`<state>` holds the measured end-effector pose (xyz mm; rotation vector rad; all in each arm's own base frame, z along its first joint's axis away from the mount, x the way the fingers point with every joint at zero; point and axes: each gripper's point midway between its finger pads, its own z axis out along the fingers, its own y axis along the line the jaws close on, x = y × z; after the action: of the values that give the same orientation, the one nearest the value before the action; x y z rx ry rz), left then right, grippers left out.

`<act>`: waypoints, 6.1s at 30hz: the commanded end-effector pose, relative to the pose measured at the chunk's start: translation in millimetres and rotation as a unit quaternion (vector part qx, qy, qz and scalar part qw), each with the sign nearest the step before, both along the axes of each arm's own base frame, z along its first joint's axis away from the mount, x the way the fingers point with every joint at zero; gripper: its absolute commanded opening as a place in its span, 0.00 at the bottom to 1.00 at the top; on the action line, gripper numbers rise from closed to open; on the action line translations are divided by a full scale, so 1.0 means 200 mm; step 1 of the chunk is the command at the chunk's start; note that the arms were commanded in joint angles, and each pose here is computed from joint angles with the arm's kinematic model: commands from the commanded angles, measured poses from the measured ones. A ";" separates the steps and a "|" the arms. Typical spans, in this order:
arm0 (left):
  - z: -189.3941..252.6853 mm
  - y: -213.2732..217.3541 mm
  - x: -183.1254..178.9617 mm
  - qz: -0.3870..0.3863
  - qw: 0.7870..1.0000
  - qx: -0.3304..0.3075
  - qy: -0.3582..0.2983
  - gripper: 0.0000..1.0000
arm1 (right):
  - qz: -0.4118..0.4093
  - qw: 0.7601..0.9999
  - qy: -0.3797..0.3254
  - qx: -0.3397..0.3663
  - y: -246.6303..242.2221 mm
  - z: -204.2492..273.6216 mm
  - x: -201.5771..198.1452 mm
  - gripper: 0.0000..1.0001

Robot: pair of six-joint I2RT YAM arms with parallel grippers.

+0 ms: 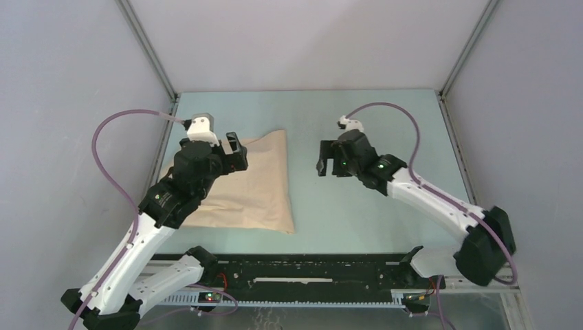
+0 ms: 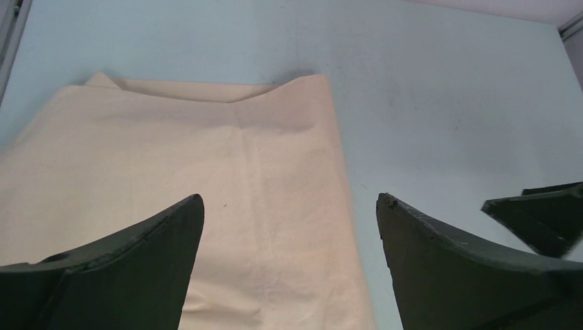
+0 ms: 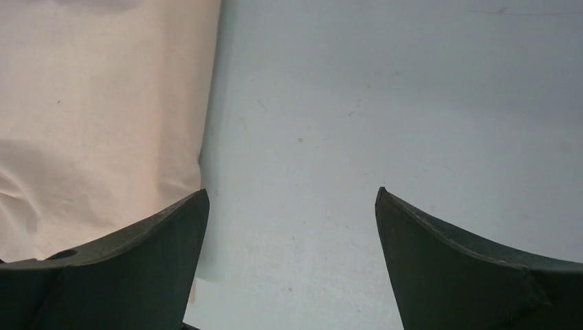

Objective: Open and lay out the surgical kit
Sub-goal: Move the surgical kit at the center of the board, then open the surgical kit at the center of the board.

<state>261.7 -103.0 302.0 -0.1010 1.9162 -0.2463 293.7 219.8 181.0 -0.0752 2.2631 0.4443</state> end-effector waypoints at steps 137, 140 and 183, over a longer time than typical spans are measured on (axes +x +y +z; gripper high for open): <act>-0.18 0.18 -0.17 0.056 0.990 -0.118 0.053 1.00 | 0.264 0.950 -0.099 -0.137 1.24 -0.13 0.67 0.78; -0.18 0.18 -0.16 0.056 0.990 -0.117 0.054 1.00 | 0.266 0.949 -0.091 -0.145 1.25 -0.19 0.66 0.74; -0.19 -0.08 0.13 -0.017 0.985 -0.125 0.114 1.00 | -0.452 0.824 -0.001 -0.342 -1.62 0.50 1.07 0.00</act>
<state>273.8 -111.1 226.6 -0.2999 2.1971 -0.4517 539.4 -33.6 235.9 0.3165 2.1586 -0.6869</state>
